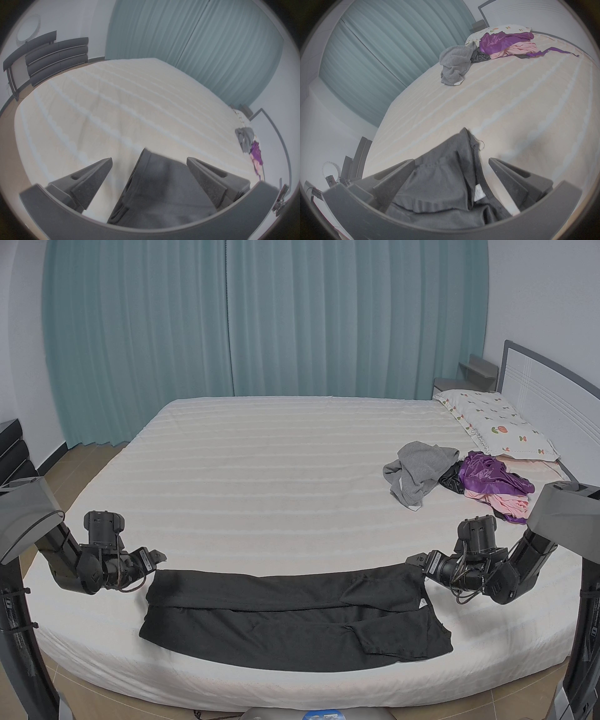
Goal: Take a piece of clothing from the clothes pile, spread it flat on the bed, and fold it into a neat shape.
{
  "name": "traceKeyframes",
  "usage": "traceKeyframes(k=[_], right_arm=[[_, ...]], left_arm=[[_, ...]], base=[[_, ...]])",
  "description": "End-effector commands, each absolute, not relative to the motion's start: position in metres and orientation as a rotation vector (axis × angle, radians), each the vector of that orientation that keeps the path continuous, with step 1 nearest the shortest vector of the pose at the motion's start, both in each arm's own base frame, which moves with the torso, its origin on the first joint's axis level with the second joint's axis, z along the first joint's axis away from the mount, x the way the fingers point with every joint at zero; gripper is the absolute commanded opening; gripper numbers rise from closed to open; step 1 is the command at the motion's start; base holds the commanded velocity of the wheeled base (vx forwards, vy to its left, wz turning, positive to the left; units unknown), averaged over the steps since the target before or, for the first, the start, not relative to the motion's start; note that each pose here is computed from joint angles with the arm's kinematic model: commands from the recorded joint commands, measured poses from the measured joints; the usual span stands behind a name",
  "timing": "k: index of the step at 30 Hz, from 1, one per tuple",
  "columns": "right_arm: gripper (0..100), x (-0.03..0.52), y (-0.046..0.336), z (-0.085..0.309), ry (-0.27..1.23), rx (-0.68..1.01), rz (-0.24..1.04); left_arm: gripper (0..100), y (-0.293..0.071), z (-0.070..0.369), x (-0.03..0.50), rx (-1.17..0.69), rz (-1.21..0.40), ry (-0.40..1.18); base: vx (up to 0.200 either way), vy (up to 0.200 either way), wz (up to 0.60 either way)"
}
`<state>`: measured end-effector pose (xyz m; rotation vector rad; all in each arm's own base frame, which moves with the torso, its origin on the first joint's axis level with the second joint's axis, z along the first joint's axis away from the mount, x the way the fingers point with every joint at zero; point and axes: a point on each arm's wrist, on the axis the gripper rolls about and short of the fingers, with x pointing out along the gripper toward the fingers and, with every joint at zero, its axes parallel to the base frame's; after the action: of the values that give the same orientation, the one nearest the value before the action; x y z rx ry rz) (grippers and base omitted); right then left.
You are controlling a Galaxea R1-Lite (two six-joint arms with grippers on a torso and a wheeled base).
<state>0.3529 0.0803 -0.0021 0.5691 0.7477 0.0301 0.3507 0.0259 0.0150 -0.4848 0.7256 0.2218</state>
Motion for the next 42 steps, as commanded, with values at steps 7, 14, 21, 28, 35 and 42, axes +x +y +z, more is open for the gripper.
traceKeyframes(k=[7, 14, 21, 28, 35, 42], right_arm=[[100, 0.389, 0.081, -0.036, 0.763, 0.579, 0.014], [100, 0.397, 0.077, -0.047, 0.769, 0.589, 0.016], [0, 0.405, 0.079, -0.054, 0.773, 0.597, 0.034], [0, 0.408, 0.068, -0.051, 0.754, 0.637, -0.004], [0, 0.409, 0.062, -0.048, 0.741, 0.647, -0.014], [100, 0.407, 0.063, -0.049, 0.747, 0.647, -0.012]], left_arm=[[100, 0.018, -0.031, 0.399, -0.516, 0.212, 0.760], [0, 0.016, -0.039, 0.405, -0.515, 0.216, 0.763], [0, 0.018, -0.040, 0.406, -0.519, 0.222, 0.757], [0, 0.021, -0.038, 0.407, -0.576, 0.250, 0.742], [0, 0.029, -0.037, 0.407, -0.612, 0.278, 0.729], [0, 0.028, -0.033, 0.404, -0.622, 0.266, 0.731]], base=[[0.000, 0.000, 0.00], [0.000, 0.000, 0.00], [0.000, 0.000, 0.00], [0.000, 0.000, 0.00], [0.000, 0.000, 0.00], [0.000, 0.000, 0.00]])
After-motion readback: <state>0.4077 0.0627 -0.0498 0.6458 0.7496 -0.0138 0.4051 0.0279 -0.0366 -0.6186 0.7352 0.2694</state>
